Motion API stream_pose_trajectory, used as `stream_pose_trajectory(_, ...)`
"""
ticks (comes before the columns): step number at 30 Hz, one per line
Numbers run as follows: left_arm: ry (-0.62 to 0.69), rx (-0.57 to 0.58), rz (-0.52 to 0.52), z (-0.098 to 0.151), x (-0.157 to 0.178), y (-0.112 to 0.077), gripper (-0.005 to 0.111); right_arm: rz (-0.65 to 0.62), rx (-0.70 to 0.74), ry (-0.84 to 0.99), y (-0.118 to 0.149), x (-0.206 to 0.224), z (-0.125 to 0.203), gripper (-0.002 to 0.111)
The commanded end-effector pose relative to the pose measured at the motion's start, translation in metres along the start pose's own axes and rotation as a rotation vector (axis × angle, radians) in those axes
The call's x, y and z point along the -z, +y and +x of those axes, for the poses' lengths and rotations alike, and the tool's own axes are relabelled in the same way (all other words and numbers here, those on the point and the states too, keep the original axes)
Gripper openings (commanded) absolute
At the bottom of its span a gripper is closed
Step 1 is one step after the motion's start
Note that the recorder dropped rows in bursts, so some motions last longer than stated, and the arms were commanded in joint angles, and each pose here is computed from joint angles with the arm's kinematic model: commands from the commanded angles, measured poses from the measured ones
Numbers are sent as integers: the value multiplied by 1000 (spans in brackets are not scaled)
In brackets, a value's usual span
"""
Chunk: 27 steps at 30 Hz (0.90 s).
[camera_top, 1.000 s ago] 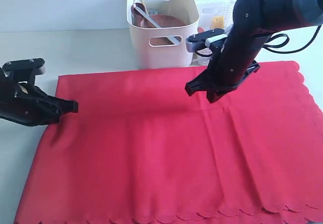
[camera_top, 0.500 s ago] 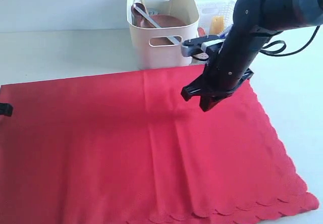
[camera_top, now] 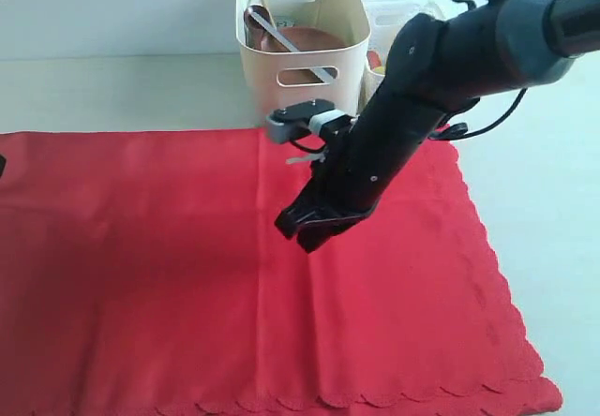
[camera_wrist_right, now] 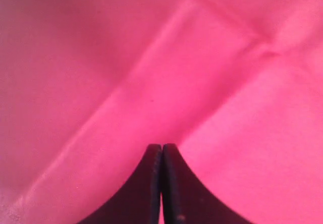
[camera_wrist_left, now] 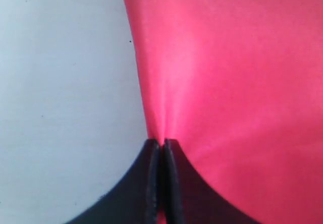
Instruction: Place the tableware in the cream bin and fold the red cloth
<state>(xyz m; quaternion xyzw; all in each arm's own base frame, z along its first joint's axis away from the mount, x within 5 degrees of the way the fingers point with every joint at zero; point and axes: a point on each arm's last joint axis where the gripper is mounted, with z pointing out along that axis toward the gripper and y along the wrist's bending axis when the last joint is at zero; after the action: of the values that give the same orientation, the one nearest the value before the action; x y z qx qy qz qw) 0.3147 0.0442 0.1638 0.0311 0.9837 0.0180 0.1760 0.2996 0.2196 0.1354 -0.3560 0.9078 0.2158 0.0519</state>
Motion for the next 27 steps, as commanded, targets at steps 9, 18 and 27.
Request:
stream_pose_trajectory(9,-159,131,185,-20,77,-17,0,54,45,53,-4,-41,8,0)
stream_pose_trajectory(18,-259,-171,371,-33,124,-109,0,99,131,-161,27,39,-10,0)
stream_pose_trajectory(27,-383,-380,530,-35,169,-200,0,568,130,-424,43,172,8,0)
